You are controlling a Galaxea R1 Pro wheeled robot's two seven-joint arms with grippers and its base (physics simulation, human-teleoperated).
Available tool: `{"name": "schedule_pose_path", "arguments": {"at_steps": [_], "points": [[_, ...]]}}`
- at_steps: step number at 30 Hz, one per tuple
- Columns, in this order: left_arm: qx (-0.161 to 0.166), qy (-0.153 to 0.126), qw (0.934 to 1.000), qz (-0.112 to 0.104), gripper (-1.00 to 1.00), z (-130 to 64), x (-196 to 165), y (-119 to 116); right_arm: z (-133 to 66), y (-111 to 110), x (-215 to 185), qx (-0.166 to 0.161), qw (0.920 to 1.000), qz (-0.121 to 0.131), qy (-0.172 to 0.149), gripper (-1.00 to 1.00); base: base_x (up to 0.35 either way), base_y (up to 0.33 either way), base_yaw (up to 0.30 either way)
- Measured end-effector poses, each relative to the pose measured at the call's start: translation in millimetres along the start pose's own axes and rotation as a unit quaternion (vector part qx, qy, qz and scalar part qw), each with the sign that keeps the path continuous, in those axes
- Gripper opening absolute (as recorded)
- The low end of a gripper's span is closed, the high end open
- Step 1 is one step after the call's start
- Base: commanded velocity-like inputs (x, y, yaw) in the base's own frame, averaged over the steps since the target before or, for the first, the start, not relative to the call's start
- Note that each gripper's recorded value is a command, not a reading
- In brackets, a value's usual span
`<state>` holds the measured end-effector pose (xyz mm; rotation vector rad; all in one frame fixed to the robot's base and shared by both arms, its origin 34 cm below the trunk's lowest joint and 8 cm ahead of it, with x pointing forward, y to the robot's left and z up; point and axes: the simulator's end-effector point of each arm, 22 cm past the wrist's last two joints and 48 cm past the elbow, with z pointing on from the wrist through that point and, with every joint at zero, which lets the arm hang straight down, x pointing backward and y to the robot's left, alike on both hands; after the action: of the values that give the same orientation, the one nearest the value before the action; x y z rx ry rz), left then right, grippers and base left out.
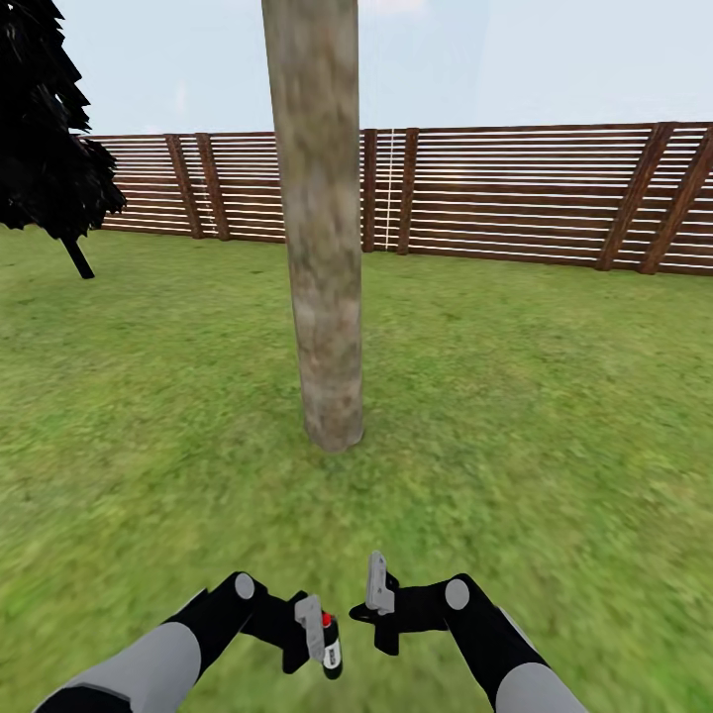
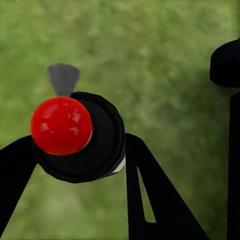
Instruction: In the garden, pick up the pesticide atomizer on the floor and spray pesticide onto both trees until each tree trunk is fully covered.
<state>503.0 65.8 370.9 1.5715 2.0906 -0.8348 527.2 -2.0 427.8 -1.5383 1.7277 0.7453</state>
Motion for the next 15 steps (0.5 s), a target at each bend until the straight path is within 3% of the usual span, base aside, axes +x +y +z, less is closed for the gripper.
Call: {"name": "schedule_pose_path", "arguments": {"at_steps": [15], "points": [[0.01,-0.022,0.9995,0.02,-1.0,8.8,-21,-8,0.1,0,1,0.0,1.0,0.001,0.001,-1.0,0.0,0.0,0.0]]}}
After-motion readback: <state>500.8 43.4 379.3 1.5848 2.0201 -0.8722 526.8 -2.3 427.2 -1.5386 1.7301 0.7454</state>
